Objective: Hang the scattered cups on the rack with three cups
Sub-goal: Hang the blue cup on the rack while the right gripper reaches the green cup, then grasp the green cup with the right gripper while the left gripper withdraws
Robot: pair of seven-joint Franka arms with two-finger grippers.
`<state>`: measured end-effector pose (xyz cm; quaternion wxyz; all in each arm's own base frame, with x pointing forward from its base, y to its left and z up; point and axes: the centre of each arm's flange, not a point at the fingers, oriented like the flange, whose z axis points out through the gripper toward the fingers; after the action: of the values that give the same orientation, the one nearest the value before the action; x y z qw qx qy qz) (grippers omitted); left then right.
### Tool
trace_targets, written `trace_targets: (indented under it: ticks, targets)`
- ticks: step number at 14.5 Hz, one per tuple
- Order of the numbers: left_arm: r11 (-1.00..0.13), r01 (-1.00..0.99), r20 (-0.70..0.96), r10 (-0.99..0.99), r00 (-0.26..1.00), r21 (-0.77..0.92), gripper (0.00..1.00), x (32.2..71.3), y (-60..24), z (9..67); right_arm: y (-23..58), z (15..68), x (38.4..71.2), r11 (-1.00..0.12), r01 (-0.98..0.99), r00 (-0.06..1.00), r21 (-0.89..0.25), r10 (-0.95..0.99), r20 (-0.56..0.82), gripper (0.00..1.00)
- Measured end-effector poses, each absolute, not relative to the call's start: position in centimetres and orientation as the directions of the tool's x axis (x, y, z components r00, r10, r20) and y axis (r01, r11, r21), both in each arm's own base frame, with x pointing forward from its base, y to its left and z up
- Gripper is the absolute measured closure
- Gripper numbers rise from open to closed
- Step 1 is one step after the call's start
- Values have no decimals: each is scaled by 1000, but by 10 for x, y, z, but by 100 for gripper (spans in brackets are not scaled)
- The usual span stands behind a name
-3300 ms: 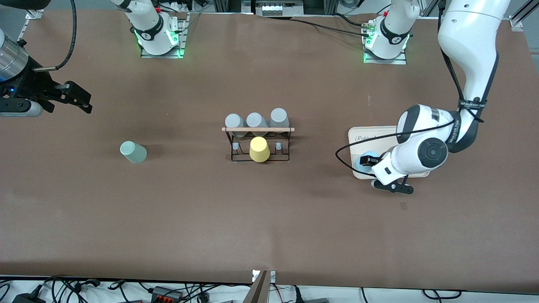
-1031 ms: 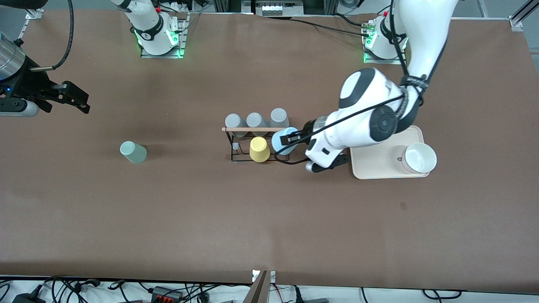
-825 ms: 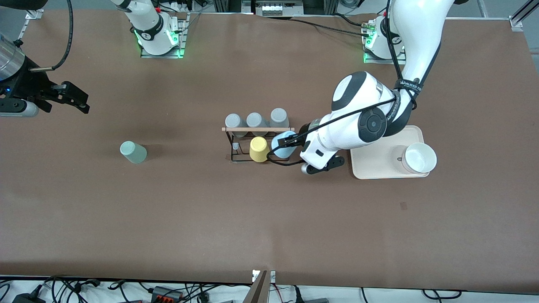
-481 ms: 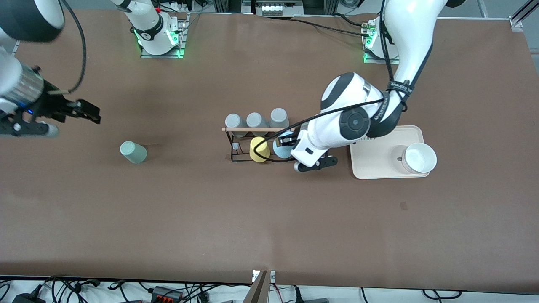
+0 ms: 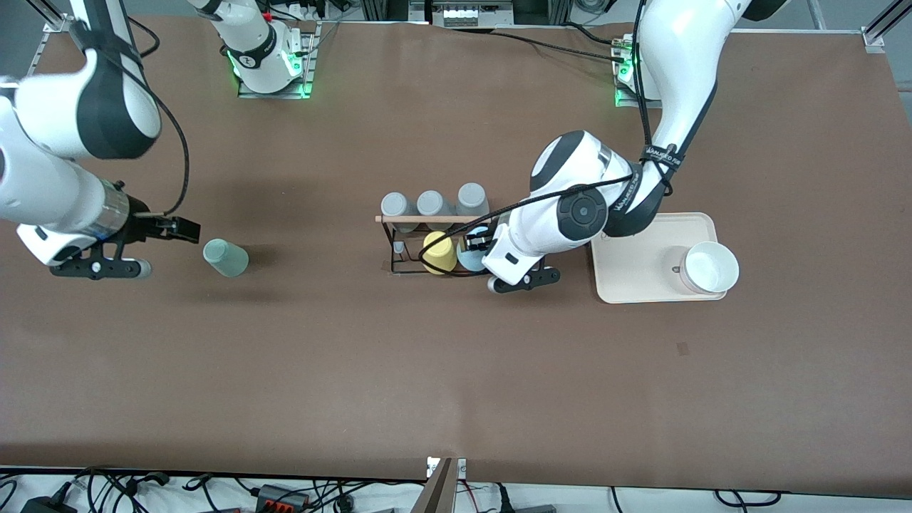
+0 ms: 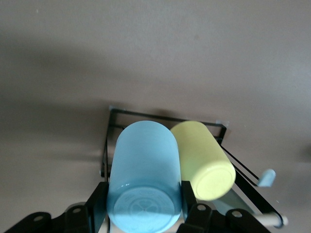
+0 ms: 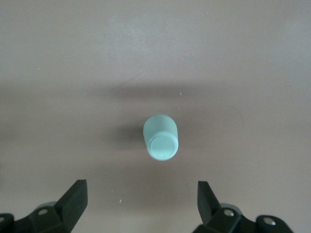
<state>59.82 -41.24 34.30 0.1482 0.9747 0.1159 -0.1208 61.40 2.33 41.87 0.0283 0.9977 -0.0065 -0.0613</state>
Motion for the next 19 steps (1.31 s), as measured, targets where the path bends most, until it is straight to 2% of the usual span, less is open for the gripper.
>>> trace_targets:
  ticks: [4,8,9,12,13,18,19]
  targets:
    - [-943,229,-258,165,952,242,36,590,-426,330,1,330,600,-999,27,991,37,22,-133,0]
    - [-944,235,-265,171,949,232,36,590,-425,322,-3,286,588,-998,56,989,24,52,-135,0]
    - [-943,239,-265,175,948,231,32,592,-423,322,-5,279,585,-998,65,989,22,62,-132,0]
    - [-940,259,-272,196,942,221,6,604,-404,338,-14,259,575,-997,76,990,15,73,-124,0]
    - [-936,274,-270,212,939,219,0,613,-389,352,-15,254,573,-997,76,989,13,74,-127,0]
    - [-915,368,-256,321,912,166,0,652,-241,448,-15,244,571,-997,78,987,9,76,-139,3]
    - [-925,355,-241,317,917,135,0,653,-211,463,-15,244,571,-997,78,987,9,76,-139,15]
